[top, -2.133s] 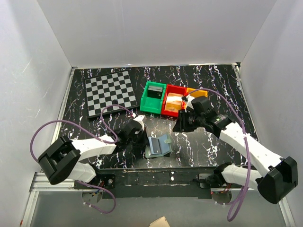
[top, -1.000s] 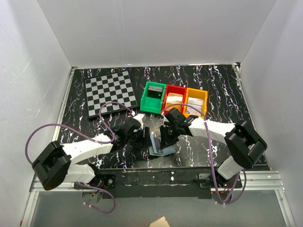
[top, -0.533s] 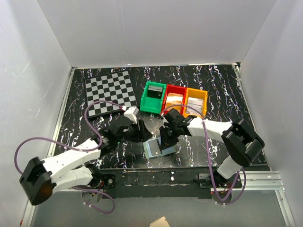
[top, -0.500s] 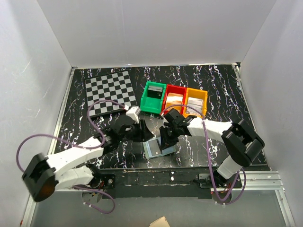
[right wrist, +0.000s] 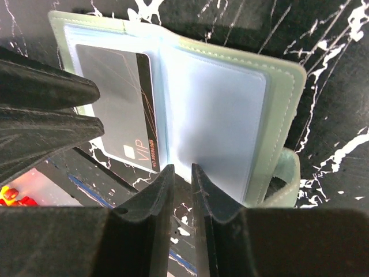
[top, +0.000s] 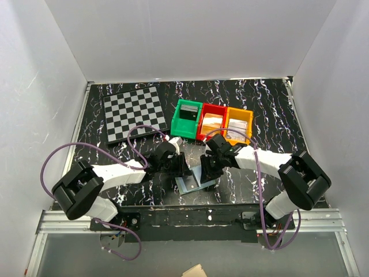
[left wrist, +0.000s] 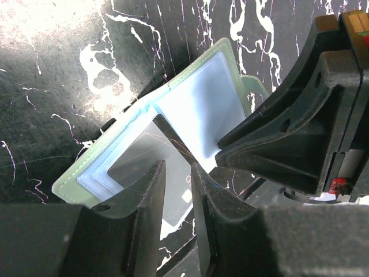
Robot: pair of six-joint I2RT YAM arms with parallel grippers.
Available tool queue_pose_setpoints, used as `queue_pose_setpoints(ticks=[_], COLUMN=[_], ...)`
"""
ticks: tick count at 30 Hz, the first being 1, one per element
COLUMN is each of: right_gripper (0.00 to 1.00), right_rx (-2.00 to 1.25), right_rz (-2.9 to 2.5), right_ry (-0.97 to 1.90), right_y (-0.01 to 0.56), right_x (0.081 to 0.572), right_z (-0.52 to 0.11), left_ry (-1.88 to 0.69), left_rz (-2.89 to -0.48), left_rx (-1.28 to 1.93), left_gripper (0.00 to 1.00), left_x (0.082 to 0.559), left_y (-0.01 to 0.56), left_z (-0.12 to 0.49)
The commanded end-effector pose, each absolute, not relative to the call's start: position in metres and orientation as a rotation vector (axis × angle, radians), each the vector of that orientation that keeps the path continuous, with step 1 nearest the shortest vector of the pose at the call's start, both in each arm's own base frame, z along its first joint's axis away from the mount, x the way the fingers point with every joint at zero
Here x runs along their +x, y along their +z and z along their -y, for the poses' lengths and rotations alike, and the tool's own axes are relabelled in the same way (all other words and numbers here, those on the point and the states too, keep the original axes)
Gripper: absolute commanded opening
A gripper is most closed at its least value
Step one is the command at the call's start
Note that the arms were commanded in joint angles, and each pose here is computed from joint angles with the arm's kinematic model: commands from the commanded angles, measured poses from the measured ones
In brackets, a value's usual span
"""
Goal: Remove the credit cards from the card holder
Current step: Remove the credit card from the card holder.
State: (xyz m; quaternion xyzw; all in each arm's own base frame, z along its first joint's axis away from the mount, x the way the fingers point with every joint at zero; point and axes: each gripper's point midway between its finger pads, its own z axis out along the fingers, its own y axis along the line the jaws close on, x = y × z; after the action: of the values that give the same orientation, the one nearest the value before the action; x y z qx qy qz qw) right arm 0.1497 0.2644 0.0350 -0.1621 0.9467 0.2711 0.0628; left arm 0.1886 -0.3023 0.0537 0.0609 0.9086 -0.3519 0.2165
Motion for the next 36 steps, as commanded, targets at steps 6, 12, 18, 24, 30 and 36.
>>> queue_pose_setpoints(ticks=[6, 12, 18, 24, 30, 36], right_gripper=[0.26, 0.27, 0.27, 0.28, 0.38, 0.40], right_rx=[-0.437, -0.401, -0.394, -0.392, -0.396, -0.437], right_rz=[-2.871, -2.891, -2.887, -2.868, -2.816, -2.747], right_ry=[0.868, 0.917, 0.954, 0.952, 0.908, 0.886], right_y=[0.033, 0.030, 0.035, 0.044, 0.066, 0.089], right_x=[0.140, 0.134, 0.131, 0.135, 0.148, 0.160], right_z=[-0.261, -0.265, -0.271, -0.274, -0.271, -0.272], left_ry=[-0.916, -0.873, -0.862, -0.870, -0.910, -1.007], left_rz=[-2.513, -2.516, -2.494, -2.451, -2.407, -2.394], left_rx=[0.257, 0.298, 0.294, 0.278, 0.176, 0.018], left_gripper=[0.25, 0.25, 0.26, 0.31, 0.40, 0.38], left_x=[0.200, 0.208, 0.224, 0.238, 0.225, 0.198], left_y=[0.047, 0.041, 0.045, 0.059, 0.091, 0.097], left_z=[0.310, 0.310, 0.307, 0.304, 0.289, 0.271])
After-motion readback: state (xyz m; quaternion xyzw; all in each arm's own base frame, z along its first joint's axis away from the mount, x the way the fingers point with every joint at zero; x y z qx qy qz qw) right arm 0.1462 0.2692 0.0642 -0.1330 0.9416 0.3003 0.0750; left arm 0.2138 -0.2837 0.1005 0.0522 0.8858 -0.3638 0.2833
